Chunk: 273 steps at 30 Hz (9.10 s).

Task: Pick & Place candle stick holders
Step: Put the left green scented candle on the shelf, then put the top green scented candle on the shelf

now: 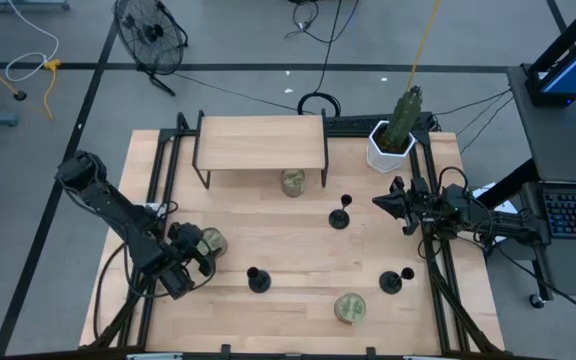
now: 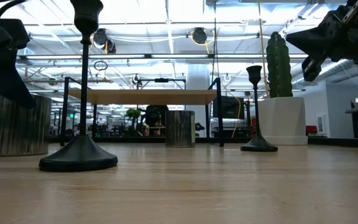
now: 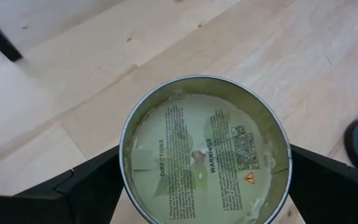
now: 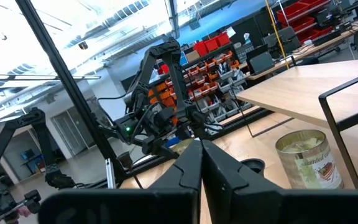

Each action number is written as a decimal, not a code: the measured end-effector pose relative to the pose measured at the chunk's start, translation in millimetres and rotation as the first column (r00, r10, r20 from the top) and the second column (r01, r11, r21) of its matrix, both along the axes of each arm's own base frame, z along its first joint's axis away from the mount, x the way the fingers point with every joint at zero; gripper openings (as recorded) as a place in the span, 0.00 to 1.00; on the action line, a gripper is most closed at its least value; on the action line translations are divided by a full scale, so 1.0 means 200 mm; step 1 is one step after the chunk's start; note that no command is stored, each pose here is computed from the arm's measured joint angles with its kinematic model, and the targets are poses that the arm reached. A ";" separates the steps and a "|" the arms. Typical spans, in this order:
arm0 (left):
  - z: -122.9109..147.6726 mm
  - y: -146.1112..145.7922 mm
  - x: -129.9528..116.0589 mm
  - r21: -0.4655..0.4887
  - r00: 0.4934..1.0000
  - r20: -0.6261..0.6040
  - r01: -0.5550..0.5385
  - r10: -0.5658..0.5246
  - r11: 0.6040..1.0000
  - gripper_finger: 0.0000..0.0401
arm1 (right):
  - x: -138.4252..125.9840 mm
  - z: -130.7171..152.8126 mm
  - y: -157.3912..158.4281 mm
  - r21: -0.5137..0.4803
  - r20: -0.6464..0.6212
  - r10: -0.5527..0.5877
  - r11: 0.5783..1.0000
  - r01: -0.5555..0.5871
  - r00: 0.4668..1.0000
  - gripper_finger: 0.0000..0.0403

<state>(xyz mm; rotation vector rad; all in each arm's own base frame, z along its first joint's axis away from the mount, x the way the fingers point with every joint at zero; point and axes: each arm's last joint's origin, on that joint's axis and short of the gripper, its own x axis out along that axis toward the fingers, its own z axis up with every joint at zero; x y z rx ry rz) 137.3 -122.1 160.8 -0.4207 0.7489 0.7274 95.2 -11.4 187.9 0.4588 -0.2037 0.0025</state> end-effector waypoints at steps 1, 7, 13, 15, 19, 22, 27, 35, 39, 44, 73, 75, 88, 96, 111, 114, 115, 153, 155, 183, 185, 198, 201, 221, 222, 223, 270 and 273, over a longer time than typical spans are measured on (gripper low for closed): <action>0.00 0.00 0.00 -0.002 1.000 -0.001 -0.004 0.004 1.000 1.00 | 0.00 0.00 0.00 0.000 0.000 0.000 1.000 0.000 1.000 0.00; -0.04 0.03 0.01 -0.008 1.000 -0.017 -0.012 0.012 1.000 1.00 | 0.00 0.00 0.00 0.000 0.000 0.000 1.000 0.000 1.000 0.00; -0.05 0.06 0.03 -0.001 0.999 -0.029 -0.028 0.028 1.000 1.00 | 0.00 0.00 0.00 0.002 0.000 0.000 1.000 0.000 1.000 0.00; -0.05 0.07 0.04 0.005 0.999 -0.030 -0.038 0.038 0.999 1.00 | 0.00 0.00 0.00 0.001 0.000 0.000 1.000 0.000 1.000 0.00; -0.05 0.09 0.05 0.007 0.997 -0.020 -0.070 0.070 0.998 1.00 | 0.00 0.00 0.00 0.000 -0.001 0.000 1.000 0.000 1.000 0.00; -0.05 0.10 0.06 0.003 0.995 -0.013 -0.096 0.096 0.995 1.00 | 0.00 0.00 0.00 0.000 0.000 0.000 1.000 0.000 1.000 0.00; -0.05 0.12 0.07 0.011 0.994 -0.020 -0.110 0.110 0.994 1.00 | 0.00 0.00 0.00 0.000 0.000 0.000 1.000 0.000 1.000 0.00; -0.08 0.11 0.10 0.028 0.994 -0.063 -0.090 0.092 0.996 0.89 | 0.00 0.00 0.00 0.000 0.000 0.001 1.000 -0.001 1.000 0.00; -0.09 0.10 0.12 0.020 0.996 -0.028 -0.087 0.087 0.996 0.87 | 0.00 0.00 0.00 0.006 0.000 0.002 1.000 -0.002 1.000 0.00; -0.08 0.09 0.13 -0.006 0.994 0.012 -0.105 0.105 0.994 0.87 | 0.00 0.00 0.00 0.006 0.000 0.002 1.000 -0.002 1.000 0.00; 0.49 0.13 0.38 -0.015 0.971 0.231 -0.061 0.063 0.998 0.87 | 0.00 0.00 0.00 0.000 -0.001 0.000 1.000 0.000 1.000 0.00; 0.55 0.17 0.43 0.006 0.968 0.239 -0.077 0.073 0.997 0.87 | 0.00 0.00 0.00 0.000 -0.001 0.000 1.000 0.000 1.000 0.00; 0.90 0.61 0.56 0.194 0.928 0.287 -0.301 0.240 0.933 0.87 | 0.00 0.00 0.00 0.000 -0.001 0.000 1.000 0.000 1.000 0.00; 0.91 0.89 0.53 0.270 0.890 0.236 -0.446 0.390 0.854 0.87 | 0.00 0.00 0.00 0.000 -0.001 0.000 1.000 0.000 1.000 0.00; 0.76 1.23 0.57 0.251 0.863 0.065 -0.500 0.501 0.829 0.87 | 0.00 0.00 0.00 0.000 0.000 0.000 1.000 0.000 1.000 0.00; 0.72 1.25 0.58 0.238 0.863 0.024 -0.495 0.505 0.836 0.87 | 0.00 0.00 0.00 0.000 0.000 0.000 1.000 0.000 1.000 0.00; 0.72 1.26 0.58 0.224 0.864 0.018 -0.494 0.504 0.840 0.87 | 0.00 0.00 0.00 0.000 0.000 0.000 1.000 0.000 1.000 0.00; 0.70 1.37 0.48 0.253 0.808 -0.036 -0.562 0.588 0.788 0.87 | 0.00 0.00 0.00 0.033 0.001 0.007 0.999 -0.007 1.000 0.00; 0.70 1.39 0.48 0.258 0.805 -0.038 -0.564 0.592 0.784 0.87 | 0.00 0.00 0.00 0.033 0.001 0.007 0.999 -0.007 1.000 0.00; 0.71 1.54 0.43 0.228 0.769 0.028 -0.627 0.638 0.745 0.89 | 0.00 0.00 0.00 0.103 0.006 0.021 0.995 -0.021 1.000 0.00; 0.71 1.54 0.43 0.228 0.769 0.028 -0.627 0.638 0.745 0.92 | 0.00 0.00 0.00 0.102 0.006 0.021 0.995 -0.021 1.000 0.00; 0.72 1.54 0.42 0.238 0.778 0.017 -0.613 0.628 0.753 0.91 | 0.00 0.00 0.00 0.103 0.005 0.021 0.995 -0.021 1.000 0.00; 0.73 1.54 0.42 0.240 0.776 0.029 -0.617 0.630 0.749 0.93 | 0.00 0.00 0.00 0.103 0.006 0.021 0.995 -0.021 1.000 0.00; 1.00 1.41 0.29 0.225 0.804 0.280 -0.586 0.525 0.778 0.92 | 0.00 0.00 0.00 0.104 0.005 0.021 0.994 -0.022 1.000 0.00; 1.03 1.39 0.28 0.202 0.820 0.301 -0.554 0.487 0.807 0.92 | 0.00 0.00 0.00 0.108 0.006 0.022 0.994 -0.022 1.000 0.00; 1.05 1.35 0.27 0.178 0.836 0.321 -0.515 0.446 0.838 0.92 | 0.00 0.00 0.00 0.116 0.006 0.023 0.993 -0.024 1.000 0.00; 0.54 0.61 1.19 -0.059 0.989 0.122 0.090 -0.082 0.994 0.91 | 0.00 0.00 0.00 0.052 0.003 0.007 0.999 -0.007 1.000 0.00; 0.51 0.63 1.23 -0.156 0.990 0.138 0.007 0.015 0.988 0.91 | 0.00 0.00 0.00 0.052 0.003 0.007 0.999 -0.007 1.000 0.00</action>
